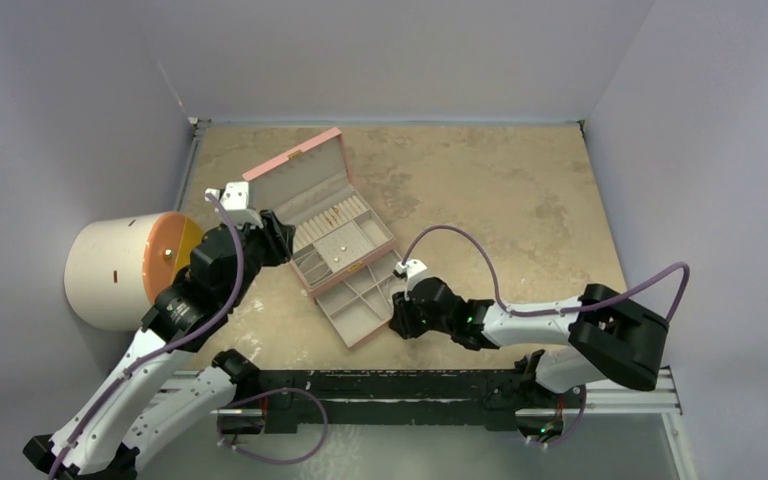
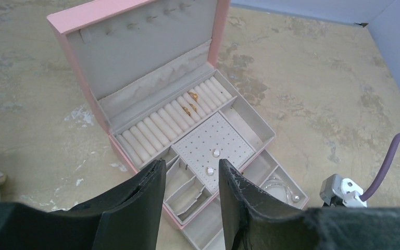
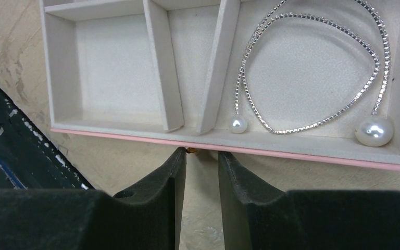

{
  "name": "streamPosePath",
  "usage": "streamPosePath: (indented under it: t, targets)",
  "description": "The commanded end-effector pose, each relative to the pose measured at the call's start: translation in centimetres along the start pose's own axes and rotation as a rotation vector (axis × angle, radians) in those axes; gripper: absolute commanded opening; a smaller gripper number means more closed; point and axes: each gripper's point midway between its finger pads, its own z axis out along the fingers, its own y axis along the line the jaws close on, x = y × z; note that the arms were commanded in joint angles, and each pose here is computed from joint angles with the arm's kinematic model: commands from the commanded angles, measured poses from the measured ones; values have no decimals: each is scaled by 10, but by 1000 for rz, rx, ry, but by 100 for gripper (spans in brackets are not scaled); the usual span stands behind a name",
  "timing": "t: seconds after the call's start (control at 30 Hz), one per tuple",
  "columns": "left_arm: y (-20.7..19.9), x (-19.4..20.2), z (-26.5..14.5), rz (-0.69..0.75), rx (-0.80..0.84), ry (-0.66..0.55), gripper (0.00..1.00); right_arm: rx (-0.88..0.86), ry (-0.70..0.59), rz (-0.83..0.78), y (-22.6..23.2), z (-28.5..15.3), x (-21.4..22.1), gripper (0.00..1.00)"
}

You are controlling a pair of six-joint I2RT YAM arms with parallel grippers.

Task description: Organize the mixed jewelry

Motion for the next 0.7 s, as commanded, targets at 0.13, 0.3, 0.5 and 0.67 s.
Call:
streamPosePath:
  t: [0.13, 0.3, 0.5, 0.67]
  targets:
    - [-4, -12, 2, -33, 15, -43, 42, 6, -69, -10, 9, 10, -24, 31]
    - [-4, -11, 2, -33, 17, -43, 42, 28, -67, -18, 7, 12, -26, 28]
    - [-5, -11, 2, -33, 21, -42, 42, 55, -75, -30, 4, 13, -32, 9]
    - [-6, -11, 3, -33, 21, -40, 42, 61, -90, -37, 7, 14, -42, 0]
